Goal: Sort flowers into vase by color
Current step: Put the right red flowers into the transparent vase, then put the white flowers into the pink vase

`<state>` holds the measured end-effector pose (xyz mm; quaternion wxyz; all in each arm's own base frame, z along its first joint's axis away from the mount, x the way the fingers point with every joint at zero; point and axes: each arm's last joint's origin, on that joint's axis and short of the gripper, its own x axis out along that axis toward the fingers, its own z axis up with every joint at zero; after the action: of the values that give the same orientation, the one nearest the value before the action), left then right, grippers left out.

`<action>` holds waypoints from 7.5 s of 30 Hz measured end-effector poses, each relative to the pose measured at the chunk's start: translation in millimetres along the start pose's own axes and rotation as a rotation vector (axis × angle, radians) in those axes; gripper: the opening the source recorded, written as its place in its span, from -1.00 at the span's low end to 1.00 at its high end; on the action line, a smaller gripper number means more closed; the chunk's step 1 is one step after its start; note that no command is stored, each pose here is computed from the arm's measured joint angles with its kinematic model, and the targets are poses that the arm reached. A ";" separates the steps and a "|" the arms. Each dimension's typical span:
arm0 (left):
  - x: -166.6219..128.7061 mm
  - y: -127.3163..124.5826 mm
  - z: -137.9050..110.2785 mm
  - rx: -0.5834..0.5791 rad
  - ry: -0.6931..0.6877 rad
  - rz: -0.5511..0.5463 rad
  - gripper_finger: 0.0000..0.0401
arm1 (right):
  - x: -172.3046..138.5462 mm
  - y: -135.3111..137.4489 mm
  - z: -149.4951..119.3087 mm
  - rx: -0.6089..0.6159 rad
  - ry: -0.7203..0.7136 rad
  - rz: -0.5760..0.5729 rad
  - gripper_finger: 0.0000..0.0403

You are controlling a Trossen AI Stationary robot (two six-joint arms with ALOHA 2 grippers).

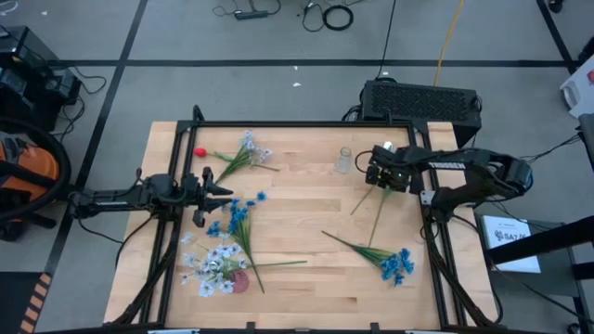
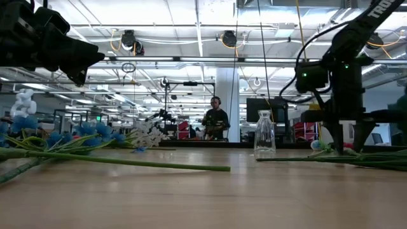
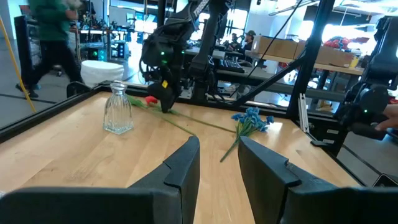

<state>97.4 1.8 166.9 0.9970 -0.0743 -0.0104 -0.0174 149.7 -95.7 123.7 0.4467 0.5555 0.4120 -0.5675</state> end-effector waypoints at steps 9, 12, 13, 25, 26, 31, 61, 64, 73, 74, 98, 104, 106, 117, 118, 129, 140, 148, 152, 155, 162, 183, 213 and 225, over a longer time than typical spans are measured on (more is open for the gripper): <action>0.0 0.0 0.0 0.000 0.000 0.000 -0.42 | -10.3 0.6 1.4 -0.058 -0.066 0.069 -0.96; 0.0 0.0 0.1 0.000 0.000 0.000 -0.42 | -20.1 1.8 2.4 -0.054 -0.133 0.103 -0.94; 0.0 0.0 0.1 0.000 0.000 0.000 -0.42 | -25.7 2.9 1.8 -0.055 -0.147 0.131 -0.94; 0.0 0.0 0.0 0.000 0.000 0.000 -0.42 | -148.1 12.6 -1.7 -0.325 -0.625 0.581 -0.98; 0.0 0.0 0.0 0.000 0.000 0.000 -0.42 | -161.1 13.0 -1.9 -0.388 -0.696 0.630 -0.98; 0.0 0.0 0.0 0.000 0.000 0.001 -0.42 | -203.7 19.2 -0.2 -0.570 -1.004 0.844 -0.99; 0.0 0.0 0.0 0.000 0.000 0.000 -0.42 | -199.0 74.3 13.8 -0.750 -1.261 0.890 -1.00; 0.0 0.0 0.0 0.000 0.000 0.000 -0.42 | -196.0 74.3 12.4 -0.782 -1.258 0.866 -1.00; 0.0 0.0 0.0 0.000 0.000 0.000 -0.42 | -153.0 66.6 7.4 -0.763 -1.287 0.943 -1.00; 0.0 0.0 0.0 0.000 0.000 0.000 -0.42 | -147.3 65.1 6.8 -0.767 -1.283 0.943 -1.00; 0.0 0.0 0.1 0.000 0.000 0.000 -0.42 | -113.6 56.0 2.3 -0.830 -1.174 0.920 -0.36; 0.0 0.0 0.0 0.000 0.000 0.000 -0.42 | -118.4 44.1 0.1 -0.843 -1.141 0.892 -0.10; 0.0 0.0 0.1 0.000 0.000 0.000 -0.42 | -122.9 37.1 -1.1 -0.823 -1.128 0.899 -0.06; 0.0 0.0 0.0 0.000 0.000 0.000 -0.42 | -114.9 -9.1 -8.8 -0.467 -0.764 0.823 -0.31; 0.0 0.0 0.0 0.000 0.000 0.000 -0.42 | -110.2 -12.7 -10.6 -0.433 -0.691 0.804 -0.38; 0.0 0.0 0.1 0.000 0.000 0.000 -0.42 | -78.5 -22.0 -51.2 -0.343 -0.140 0.641 -0.96; 0.0 -0.4 0.4 -0.078 -0.003 -0.011 -0.42 | -71.9 -15.5 -99.5 -0.277 0.064 0.501 -1.00; 0.0 -0.8 2.1 -0.343 -0.017 -0.021 -0.42 | -78.1 -0.2 -124.0 -0.314 0.061 0.309 -1.00; -0.1 -0.6 4.0 -0.364 -0.040 -0.014 -0.42 | -79.2 6.5 -132.0 -0.366 0.063 0.294 -1.00; -0.6 -1.4 9.9 -0.360 -0.094 -0.027 -0.42 | -79.7 6.5 -133.4 -0.377 0.106 0.279 -1.00; -8.0 -1.0 39.6 -0.362 -0.144 0.152 -0.42 | -82.9 1.4 -129.4 -0.393 0.117 0.260 -1.00; 45.3 30.5 122.5 -0.331 0.770 0.880 -0.46 | -82.1 5.9 -116.5 -0.633 0.018 0.270 -1.00; 102.5 130.1 47.9 -0.425 1.327 0.919 0.28 | -82.4 7.3 -116.0 -0.839 -0.049 0.283 -1.00; 113.4 147.7 9.0 -0.370 1.507 0.884 0.29 | -82.4 7.5 -116.2 -0.828 -0.045 0.286 -1.00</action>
<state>215.9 145.4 156.6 0.6267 -0.2002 0.6803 0.3230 186.1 18.4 201.2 0.7146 0.3686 0.5138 -0.2991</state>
